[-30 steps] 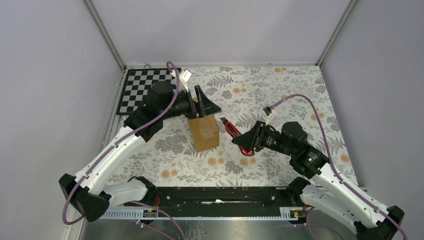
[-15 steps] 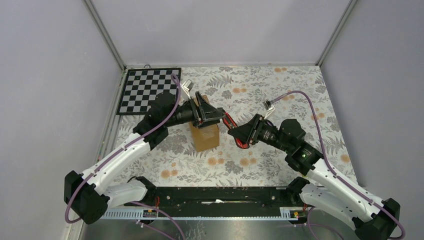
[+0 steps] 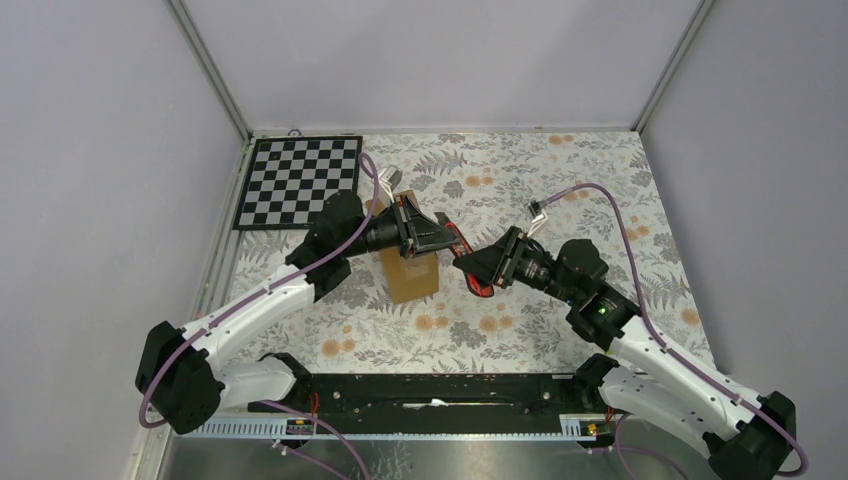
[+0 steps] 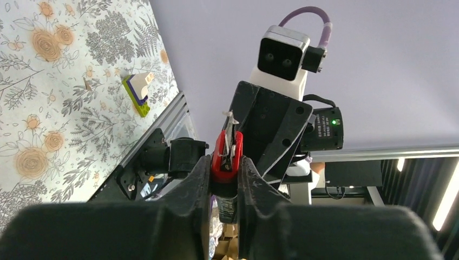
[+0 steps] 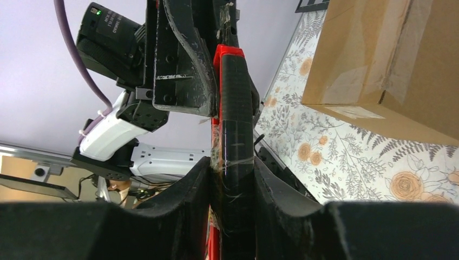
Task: Unpack the express box
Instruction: Adjust the knife.
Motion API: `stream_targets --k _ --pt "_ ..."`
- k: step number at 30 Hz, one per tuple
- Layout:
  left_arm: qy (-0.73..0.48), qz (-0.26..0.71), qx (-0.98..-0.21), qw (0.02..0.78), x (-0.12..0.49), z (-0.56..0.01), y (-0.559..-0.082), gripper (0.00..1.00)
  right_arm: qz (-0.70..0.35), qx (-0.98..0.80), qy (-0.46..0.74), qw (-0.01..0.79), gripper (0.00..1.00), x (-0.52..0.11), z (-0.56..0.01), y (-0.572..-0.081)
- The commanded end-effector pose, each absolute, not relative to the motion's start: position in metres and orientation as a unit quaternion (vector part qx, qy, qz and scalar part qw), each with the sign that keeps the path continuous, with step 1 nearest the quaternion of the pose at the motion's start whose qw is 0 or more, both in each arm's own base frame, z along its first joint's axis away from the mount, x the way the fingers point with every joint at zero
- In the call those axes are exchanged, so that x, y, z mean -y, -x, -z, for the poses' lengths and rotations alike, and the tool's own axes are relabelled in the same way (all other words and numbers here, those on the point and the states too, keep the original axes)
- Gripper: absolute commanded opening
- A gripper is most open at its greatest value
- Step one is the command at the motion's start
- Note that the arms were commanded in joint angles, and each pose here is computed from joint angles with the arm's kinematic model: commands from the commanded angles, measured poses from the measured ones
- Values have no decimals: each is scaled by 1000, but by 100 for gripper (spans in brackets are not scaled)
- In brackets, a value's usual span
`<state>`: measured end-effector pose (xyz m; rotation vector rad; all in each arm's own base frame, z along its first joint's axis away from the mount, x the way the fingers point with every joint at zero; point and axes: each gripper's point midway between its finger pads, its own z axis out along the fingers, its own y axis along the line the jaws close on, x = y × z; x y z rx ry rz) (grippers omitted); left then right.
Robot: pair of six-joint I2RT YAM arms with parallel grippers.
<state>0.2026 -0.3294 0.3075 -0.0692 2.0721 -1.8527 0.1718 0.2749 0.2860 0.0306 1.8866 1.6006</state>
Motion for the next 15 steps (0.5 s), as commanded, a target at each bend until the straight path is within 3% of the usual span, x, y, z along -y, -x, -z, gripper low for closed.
stream_targets --k 1,4,7,12,15 --pt "11 684 -697 216 329 -331 -205 0 -659 -682 -1 316 28 -280 -310 -163" --pt "5 687 -691 226 327 -336 -204 0 -684 -668 -10 291 67 -281 -314 -156" --pt "1 685 -689 235 326 -339 -204 0 -706 -655 -19 267 82 -283 -315 -152" --pt "-7 682 -691 238 326 -339 -203 0 -719 -645 -39 255 72 -283 -313 -153" --pt "-12 677 -696 241 326 -337 -201 0 -717 -643 -50 262 61 -282 -311 -158"
